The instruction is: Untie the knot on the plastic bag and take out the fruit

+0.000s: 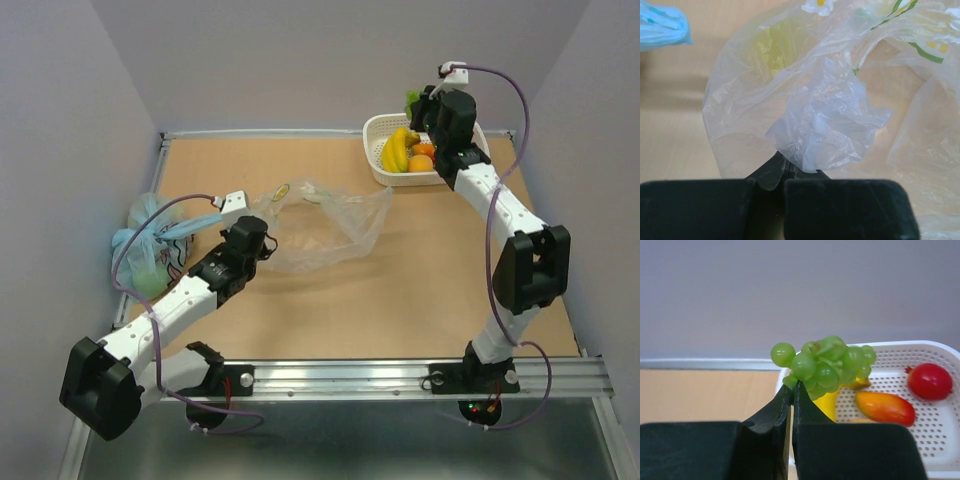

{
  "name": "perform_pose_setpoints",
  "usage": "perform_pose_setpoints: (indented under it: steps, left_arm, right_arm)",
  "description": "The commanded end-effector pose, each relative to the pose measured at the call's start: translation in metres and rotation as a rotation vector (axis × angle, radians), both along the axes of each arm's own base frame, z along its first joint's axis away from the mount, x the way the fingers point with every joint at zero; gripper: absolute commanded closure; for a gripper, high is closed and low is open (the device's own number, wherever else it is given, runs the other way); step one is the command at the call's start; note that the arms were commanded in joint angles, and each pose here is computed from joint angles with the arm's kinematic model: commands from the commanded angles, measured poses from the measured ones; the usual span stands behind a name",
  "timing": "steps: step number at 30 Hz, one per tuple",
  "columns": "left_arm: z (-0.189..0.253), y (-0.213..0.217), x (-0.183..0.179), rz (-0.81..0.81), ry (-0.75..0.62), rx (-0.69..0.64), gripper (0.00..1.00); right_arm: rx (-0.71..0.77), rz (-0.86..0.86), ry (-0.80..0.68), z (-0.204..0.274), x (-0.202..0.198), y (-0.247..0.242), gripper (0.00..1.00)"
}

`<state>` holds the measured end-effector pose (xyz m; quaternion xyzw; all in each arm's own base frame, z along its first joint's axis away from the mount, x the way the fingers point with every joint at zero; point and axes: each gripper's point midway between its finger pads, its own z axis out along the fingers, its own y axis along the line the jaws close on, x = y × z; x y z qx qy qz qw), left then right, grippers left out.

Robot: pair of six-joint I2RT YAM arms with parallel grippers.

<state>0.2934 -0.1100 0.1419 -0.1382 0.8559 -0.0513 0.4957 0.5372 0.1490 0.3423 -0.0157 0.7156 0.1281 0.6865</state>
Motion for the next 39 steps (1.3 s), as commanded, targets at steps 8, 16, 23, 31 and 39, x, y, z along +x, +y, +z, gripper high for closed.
perform_pose_setpoints:
  steps: [8, 16, 23, 31, 39]
  left_arm:
    - [0.036, 0.005, 0.025, 0.042, -0.102, 0.011, 1.00]
    - [0.016, 0.011, 0.006, 0.084, -0.063, -0.070, 1.00]
    - [0.011, 0.018, -0.011, 0.094, -0.049, -0.102, 0.96]
    - [0.036, 0.023, -0.021, 0.065, -0.075, -0.100, 0.35]
    - [0.044, 0.018, -0.029, -0.005, -0.046, -0.082, 0.18]
  right_arm:
    - [0.185, -0.190, 0.095, -0.074, 0.115, -0.106, 1.00]
    - [0.196, -0.237, 0.165, -0.100, 0.093, -0.113, 0.38]
    - [0.150, -0.205, 0.129, -0.063, 0.040, -0.101, 0.02]
    - [0.047, 0.050, 0.096, -0.038, -0.030, -0.013, 0.01]
    - [0.014, 0.410, 0.105, -0.039, -0.116, 0.090, 0.00]
